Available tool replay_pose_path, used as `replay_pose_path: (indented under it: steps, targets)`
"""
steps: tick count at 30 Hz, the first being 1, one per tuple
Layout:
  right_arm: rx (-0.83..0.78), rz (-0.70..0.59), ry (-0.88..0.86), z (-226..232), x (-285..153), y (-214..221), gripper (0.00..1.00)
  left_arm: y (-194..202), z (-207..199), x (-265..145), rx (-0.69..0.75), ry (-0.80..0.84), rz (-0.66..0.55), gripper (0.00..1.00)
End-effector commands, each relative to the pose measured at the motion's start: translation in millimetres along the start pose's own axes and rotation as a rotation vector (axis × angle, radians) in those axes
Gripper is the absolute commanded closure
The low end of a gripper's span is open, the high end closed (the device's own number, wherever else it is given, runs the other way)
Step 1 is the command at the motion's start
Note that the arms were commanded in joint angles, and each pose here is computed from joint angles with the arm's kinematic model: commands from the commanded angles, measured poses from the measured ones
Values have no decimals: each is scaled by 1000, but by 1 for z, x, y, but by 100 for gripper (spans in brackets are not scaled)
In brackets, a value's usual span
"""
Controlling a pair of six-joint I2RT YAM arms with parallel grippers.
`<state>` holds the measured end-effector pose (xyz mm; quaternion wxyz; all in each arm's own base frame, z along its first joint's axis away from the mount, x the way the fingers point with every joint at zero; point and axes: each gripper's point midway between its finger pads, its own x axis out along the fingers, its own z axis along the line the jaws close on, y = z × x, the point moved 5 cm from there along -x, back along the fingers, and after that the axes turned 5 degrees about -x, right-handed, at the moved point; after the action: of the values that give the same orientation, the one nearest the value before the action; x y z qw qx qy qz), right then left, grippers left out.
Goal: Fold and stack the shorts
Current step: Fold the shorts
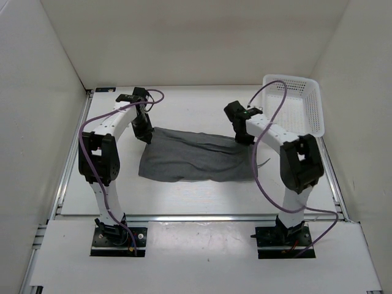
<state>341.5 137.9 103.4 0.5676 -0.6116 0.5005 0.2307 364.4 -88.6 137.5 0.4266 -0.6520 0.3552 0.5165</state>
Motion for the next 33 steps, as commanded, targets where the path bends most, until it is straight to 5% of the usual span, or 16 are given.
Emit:
replay_pose_path:
  steps: [1, 3, 5, 9, 21, 28, 32, 33]
  targets:
    - [70, -146, -32, -31, -54, -28, 95, -15, -9, -22, -4, 51, -88, 88]
    - [73, -181, -51, -38, -66, -39, 76, -14, -15, -15, 7, 53, -67, 88]
    - [90, -202, -80, -43, -75, -54, 68, -16, -23, -12, 21, 59, -69, 88]
    - [40, -155, -146, -39, -55, -80, 100, -11, -35, -3, 24, 72, -38, 88]
    - [147, -82, -8, -89, 17, -123, 100, -5, -31, -17, 24, 79, -48, 88]
    - [164, -119, -122, -83, -11, -126, 100, -5, -24, -26, 13, 52, -83, 88]
    - [112, -166, -201, -68, -47, -112, 66, -6, -24, -30, 12, 59, -92, 87]
    - [89, -172, -231, -59, -57, -107, 46, -6, -25, -33, 3, 64, -99, 87]
